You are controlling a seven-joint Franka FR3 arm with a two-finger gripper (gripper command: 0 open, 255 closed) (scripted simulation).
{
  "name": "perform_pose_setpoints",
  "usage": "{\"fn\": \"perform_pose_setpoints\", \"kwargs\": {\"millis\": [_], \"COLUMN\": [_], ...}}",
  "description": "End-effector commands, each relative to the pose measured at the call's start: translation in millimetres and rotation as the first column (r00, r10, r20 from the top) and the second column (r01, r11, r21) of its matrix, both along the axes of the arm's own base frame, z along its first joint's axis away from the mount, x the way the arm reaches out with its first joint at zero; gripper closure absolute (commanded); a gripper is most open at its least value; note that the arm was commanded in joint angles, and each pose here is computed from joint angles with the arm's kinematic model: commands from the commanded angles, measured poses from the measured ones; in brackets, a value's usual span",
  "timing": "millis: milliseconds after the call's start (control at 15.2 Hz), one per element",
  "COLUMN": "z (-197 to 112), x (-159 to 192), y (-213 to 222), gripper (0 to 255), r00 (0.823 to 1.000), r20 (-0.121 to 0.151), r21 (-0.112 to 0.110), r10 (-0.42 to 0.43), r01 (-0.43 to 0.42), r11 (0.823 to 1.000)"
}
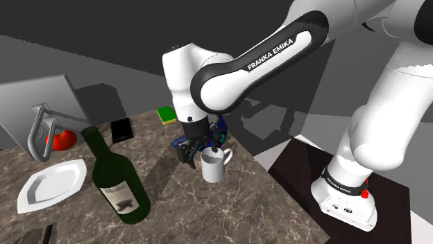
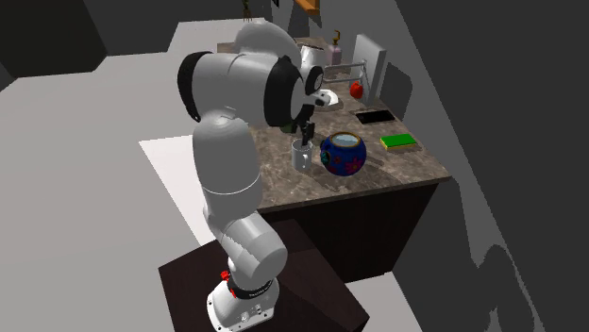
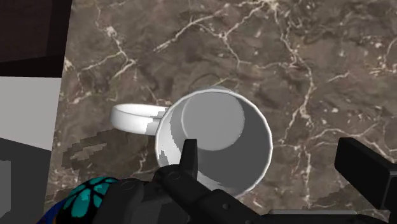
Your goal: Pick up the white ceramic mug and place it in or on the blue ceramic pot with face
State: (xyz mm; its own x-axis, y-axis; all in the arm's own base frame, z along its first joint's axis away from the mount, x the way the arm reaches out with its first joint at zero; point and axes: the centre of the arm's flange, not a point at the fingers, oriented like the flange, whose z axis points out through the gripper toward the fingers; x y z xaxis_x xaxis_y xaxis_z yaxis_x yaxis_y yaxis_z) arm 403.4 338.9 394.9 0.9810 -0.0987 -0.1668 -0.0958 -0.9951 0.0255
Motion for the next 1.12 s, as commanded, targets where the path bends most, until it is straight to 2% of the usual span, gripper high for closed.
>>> {"fn": "perform_pose_setpoints", "kwargs": {"millis": [0,330,858,924,1056], "z": [-12.9,-36.7,-36.7,-36.7,-36.7], "x": [-1.6,-5.7,-5.7,-5.7,-5.7], "y": [2.3,2.1,2.1,2.1,2.1], "gripper": [0,0,0,255,255], "r00": [1.000,1.000,1.000,1.000,1.000], "r20": [-0.001,-0.001,-0.001,-0.001,-0.001], "r21": [0.001,0.001,0.001,0.001,0.001], "r10": [-0.002,-0.002,-0.002,-0.002,-0.002], "r01": [0.002,0.002,0.002,0.002,0.002], "r11": [1.000,1.000,1.000,1.000,1.000]}}
